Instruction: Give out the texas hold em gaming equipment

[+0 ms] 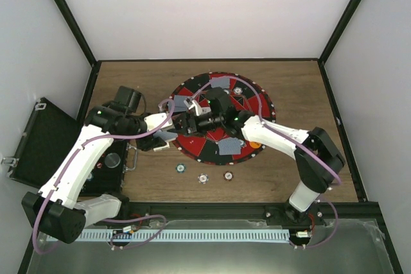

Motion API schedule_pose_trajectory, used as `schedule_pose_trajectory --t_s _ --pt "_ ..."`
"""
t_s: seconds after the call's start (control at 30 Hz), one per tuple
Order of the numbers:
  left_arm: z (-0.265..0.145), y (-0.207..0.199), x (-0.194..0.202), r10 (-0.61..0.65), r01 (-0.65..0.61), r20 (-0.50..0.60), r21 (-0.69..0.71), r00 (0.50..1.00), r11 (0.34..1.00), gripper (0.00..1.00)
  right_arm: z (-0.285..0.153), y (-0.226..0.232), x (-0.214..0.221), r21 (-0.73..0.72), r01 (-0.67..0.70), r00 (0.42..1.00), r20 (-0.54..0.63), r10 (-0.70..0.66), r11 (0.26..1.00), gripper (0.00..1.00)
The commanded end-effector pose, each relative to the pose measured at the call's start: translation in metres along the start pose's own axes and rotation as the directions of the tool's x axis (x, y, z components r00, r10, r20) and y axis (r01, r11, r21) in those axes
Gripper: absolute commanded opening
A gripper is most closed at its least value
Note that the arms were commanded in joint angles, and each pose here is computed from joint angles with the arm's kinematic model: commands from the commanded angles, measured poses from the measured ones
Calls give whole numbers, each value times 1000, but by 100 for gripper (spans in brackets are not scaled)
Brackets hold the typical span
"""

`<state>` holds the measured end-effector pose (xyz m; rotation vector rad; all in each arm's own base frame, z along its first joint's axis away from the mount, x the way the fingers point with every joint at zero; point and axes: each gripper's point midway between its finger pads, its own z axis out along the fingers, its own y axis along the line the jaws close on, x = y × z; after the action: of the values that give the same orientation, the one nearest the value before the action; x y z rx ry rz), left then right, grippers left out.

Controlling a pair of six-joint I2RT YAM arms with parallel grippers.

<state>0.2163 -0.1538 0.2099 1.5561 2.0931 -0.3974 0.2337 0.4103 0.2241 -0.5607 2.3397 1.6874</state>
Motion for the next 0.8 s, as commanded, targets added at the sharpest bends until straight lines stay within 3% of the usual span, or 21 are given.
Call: schedule_pose_trajectory --t_s 0.0,0.33,0.77 --pt "-5 -1 -12 13 -13 46 3 999 1000 6 11 15 -2 -65 1 1000 -25 -3 998 95" --pt "-4 0 -12 9 -10 39 3 999 1000 6 27 10 -4 -99 -19 998 -55 14 995 93" --pt "-7 -2 -14 17 -17 48 1 999 1000 6 16 -44 0 -12 -123 992 -39 123 992 86"
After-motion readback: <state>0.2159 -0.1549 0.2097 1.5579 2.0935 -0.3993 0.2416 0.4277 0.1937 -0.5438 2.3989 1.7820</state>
